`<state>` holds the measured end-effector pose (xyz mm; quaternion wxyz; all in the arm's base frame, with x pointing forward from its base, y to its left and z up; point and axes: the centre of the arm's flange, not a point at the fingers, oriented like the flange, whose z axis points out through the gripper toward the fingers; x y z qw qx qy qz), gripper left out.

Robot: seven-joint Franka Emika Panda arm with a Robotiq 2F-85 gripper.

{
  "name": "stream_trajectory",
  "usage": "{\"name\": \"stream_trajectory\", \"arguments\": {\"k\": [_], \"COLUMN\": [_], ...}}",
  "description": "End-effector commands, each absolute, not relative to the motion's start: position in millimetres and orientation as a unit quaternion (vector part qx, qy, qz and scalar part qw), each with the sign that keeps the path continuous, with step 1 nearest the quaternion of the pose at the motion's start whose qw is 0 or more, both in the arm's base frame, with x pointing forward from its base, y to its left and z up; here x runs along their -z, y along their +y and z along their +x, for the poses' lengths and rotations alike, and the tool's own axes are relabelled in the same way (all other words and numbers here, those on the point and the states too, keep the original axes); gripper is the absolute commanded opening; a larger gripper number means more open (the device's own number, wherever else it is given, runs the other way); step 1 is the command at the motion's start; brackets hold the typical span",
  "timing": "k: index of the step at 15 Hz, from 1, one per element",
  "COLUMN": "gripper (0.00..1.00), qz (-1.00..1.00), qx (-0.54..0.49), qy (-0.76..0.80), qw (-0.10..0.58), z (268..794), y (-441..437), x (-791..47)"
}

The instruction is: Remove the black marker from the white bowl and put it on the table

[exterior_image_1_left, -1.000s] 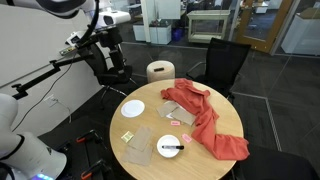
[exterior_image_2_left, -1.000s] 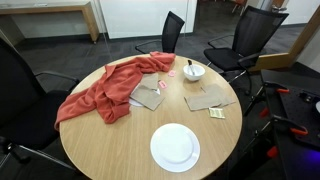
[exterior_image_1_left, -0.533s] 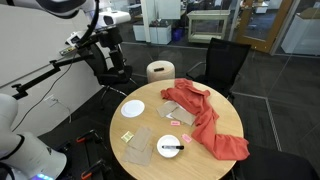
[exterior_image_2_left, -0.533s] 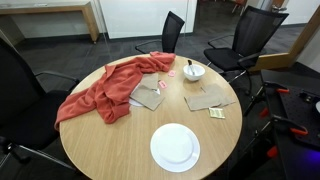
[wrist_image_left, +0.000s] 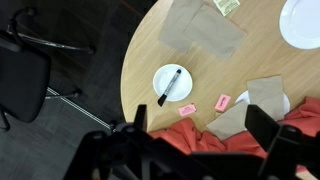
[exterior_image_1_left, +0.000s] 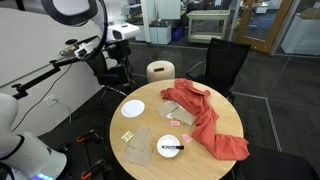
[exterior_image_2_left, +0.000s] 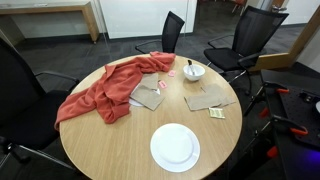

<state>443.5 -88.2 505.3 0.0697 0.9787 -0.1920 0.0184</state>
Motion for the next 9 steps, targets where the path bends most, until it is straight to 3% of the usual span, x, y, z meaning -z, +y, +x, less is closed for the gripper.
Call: {"name": "stream_trajectory", "arguments": {"k": [1, 9], "gripper": [1.0, 1.0], "qz": [0.969, 0.947], "qx": [-0.032, -0.081], "qy": [-0.24, -0.311], "qw": [0.042, 0.023], "z": [460.7, 493.9], "y": [-113.9, -150.0], "x": [-475.2, -395.7]}}
